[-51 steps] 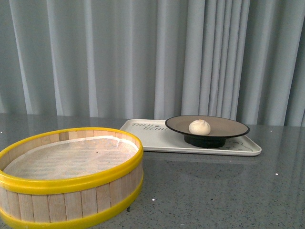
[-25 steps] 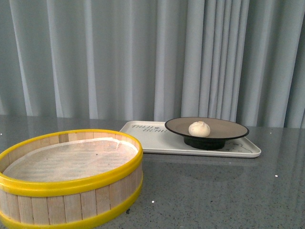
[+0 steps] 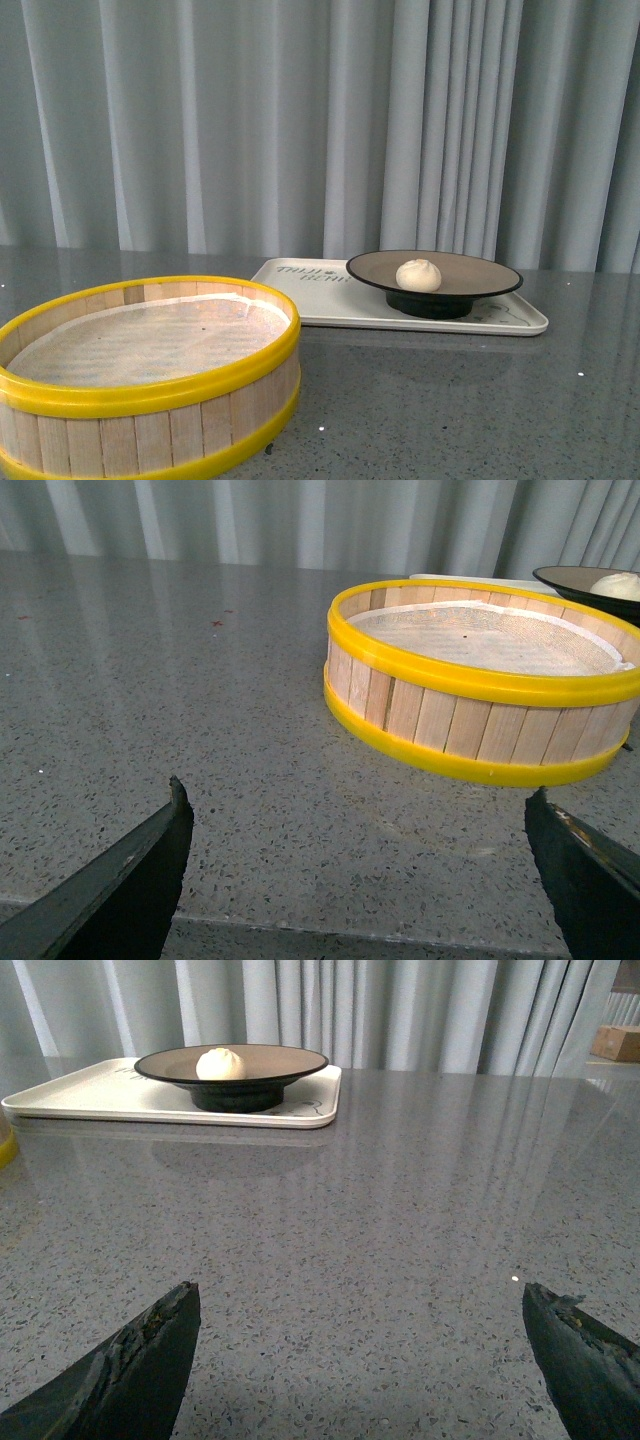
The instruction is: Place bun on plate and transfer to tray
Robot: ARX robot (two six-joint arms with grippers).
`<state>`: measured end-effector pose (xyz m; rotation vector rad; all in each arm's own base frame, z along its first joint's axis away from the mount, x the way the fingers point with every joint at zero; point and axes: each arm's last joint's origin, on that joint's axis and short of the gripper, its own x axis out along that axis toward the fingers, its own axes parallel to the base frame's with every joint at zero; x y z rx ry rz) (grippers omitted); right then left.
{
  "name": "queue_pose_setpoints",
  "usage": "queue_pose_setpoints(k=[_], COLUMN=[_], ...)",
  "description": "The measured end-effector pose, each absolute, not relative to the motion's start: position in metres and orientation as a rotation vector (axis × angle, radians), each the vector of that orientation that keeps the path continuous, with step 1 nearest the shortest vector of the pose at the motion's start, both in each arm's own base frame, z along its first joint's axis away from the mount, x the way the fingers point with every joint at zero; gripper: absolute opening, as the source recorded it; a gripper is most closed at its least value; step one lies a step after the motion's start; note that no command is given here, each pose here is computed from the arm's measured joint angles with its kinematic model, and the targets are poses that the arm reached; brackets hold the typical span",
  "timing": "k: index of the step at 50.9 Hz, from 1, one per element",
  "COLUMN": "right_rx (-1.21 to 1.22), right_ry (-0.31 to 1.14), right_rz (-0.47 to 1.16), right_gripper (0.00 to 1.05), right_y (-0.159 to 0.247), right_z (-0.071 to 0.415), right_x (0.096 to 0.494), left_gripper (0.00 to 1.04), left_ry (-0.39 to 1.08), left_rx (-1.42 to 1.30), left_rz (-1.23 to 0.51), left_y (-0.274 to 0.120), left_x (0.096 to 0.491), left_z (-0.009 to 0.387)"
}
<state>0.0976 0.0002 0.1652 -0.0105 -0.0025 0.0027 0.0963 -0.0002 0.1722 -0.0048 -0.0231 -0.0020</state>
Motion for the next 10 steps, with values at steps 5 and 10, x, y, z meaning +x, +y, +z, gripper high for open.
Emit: queue_pose_setpoints(k=[5,10], right_rx=[-0.01,-0.01], right_ry=[-0.002,-0.002], right_rz=[0.003,0.003], right_gripper=[0.96,0.96], right_y=[0.0002,0.0002], right_z=[0.1652,0.1652], right_x=[0.0976,0.0976], left_gripper=[0.98,0.98], left_ry=[-0.023,-0.023], left_rx=[-0.005,-0.005], left_rz=[-0.002,-0.002], left_y=[-0.0002,-0.0002], left_x=[0.0962,0.0962], left_z=[0.1722,0.1722])
